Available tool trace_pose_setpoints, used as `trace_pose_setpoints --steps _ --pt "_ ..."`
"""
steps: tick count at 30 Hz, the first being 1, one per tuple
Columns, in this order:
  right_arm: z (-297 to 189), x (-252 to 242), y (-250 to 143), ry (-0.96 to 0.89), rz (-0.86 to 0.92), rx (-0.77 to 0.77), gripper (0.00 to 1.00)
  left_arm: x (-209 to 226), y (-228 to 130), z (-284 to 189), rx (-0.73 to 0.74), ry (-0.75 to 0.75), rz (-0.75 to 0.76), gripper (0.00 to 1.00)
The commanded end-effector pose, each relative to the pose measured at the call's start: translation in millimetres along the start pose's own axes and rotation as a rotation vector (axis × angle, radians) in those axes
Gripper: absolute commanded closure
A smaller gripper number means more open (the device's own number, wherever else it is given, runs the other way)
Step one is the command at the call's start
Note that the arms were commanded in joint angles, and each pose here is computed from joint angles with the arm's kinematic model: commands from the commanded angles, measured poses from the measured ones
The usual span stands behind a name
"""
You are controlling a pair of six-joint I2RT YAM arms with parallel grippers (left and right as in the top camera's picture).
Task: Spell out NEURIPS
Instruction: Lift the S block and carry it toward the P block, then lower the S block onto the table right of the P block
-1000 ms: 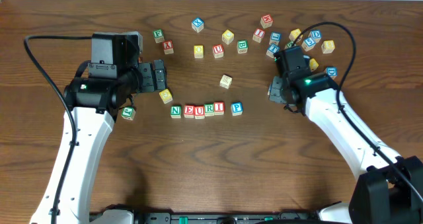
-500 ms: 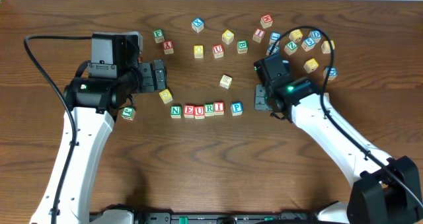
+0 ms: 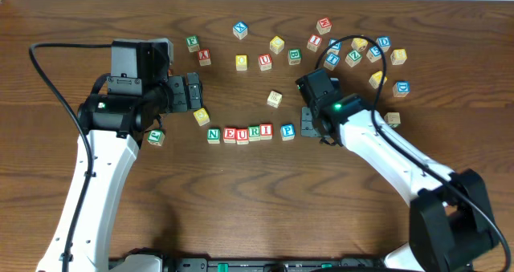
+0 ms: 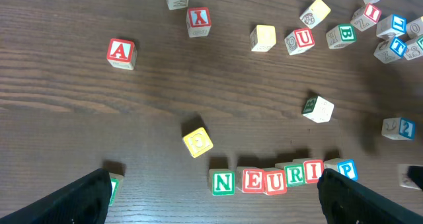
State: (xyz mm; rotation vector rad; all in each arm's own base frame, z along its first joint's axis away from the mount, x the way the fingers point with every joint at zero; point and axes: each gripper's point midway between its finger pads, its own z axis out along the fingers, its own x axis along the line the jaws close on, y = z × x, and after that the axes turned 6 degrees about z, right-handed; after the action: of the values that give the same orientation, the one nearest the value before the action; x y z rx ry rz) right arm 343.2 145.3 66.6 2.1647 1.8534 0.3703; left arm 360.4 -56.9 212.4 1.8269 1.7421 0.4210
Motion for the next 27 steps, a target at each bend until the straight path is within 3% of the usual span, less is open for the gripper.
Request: trace_pose_setpoints --steps 1,27 --pt "8.0 6.5 -1.5 -0.002 -0.026 0.006 0.85 -2.4 9.4 -8.2 -0.031 -0.008 0.009 0.02" --pt "14.9 17.8 -7.2 0.013 -0.085 0.011 0.85 -2.4 9.4 -8.2 -0.031 -0.008 0.009 0.02"
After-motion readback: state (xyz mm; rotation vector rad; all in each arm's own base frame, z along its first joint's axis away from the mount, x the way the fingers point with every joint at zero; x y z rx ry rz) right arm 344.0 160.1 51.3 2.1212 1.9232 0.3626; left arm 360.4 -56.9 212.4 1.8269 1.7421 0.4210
